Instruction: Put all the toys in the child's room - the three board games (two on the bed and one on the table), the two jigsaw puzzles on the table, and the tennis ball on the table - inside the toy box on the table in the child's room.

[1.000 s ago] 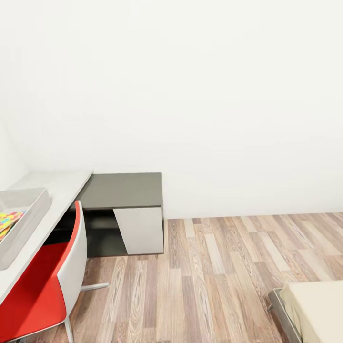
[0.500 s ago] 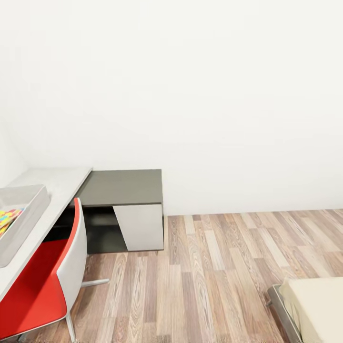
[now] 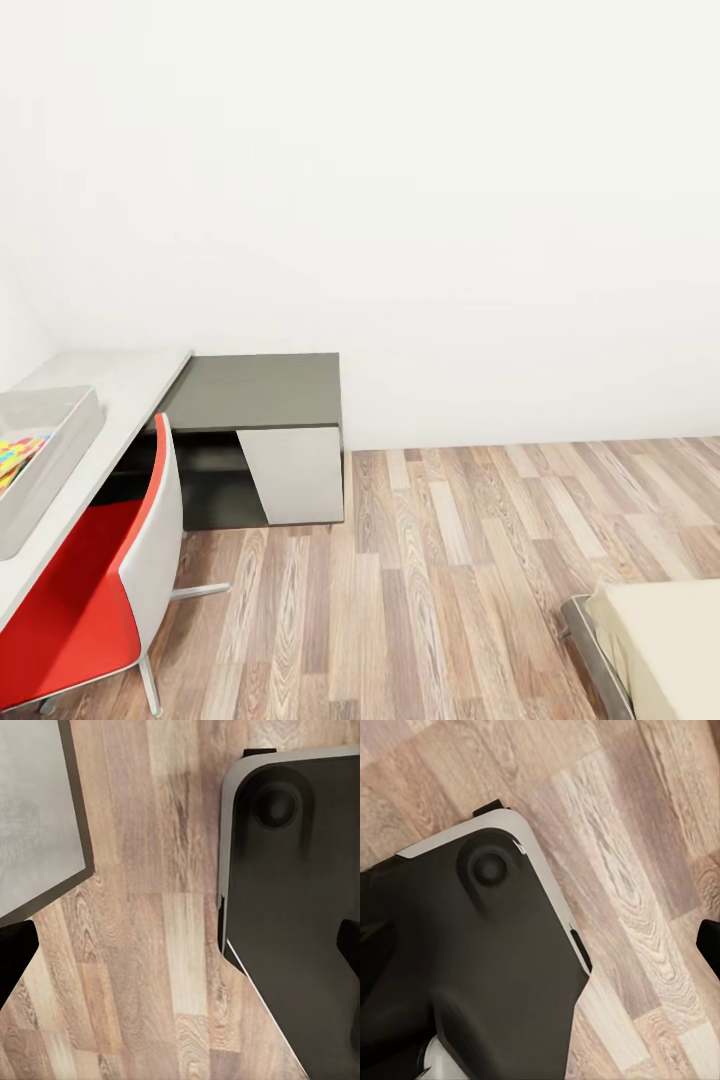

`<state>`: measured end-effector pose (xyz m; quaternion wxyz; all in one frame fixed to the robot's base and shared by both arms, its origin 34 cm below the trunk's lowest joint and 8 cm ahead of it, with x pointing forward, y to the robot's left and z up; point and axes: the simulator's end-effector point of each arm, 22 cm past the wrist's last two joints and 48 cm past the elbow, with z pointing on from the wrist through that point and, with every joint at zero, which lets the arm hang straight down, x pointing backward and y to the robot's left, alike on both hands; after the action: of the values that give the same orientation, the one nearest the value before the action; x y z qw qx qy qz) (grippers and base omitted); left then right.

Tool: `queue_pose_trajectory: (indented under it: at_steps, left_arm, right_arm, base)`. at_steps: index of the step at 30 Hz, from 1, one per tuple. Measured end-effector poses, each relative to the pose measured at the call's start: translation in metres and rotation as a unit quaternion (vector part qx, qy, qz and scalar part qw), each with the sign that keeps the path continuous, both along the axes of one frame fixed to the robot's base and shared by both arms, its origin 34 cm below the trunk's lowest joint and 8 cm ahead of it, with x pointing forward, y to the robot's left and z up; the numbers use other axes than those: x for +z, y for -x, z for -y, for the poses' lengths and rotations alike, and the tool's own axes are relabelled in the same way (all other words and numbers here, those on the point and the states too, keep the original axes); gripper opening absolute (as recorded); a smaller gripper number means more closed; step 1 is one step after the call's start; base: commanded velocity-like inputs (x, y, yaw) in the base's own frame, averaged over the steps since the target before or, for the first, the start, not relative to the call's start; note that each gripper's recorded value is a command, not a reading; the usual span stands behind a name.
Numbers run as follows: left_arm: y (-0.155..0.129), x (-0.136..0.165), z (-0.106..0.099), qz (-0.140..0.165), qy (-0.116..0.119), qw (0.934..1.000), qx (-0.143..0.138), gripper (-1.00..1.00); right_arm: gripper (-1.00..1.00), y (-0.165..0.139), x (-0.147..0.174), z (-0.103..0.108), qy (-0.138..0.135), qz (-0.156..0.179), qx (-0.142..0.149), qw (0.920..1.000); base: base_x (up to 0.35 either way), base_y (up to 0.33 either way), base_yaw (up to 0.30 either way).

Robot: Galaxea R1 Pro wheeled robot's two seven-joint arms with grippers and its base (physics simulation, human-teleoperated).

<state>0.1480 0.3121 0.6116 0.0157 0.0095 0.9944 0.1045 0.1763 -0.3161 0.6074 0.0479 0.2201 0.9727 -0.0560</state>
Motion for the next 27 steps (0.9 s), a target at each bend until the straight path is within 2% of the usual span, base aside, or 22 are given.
queue_pose_trajectory:
  at_steps: [27]
  left_arm:
    - [-0.013,0.001,0.003,0.017,0.002,0.9999,0.002,1.0]
  right_arm:
    - [1.0,-0.014,0.002,-0.002,0.0,0.017,0.001,0.9999]
  base:
    - [0.0,0.0,0.053]
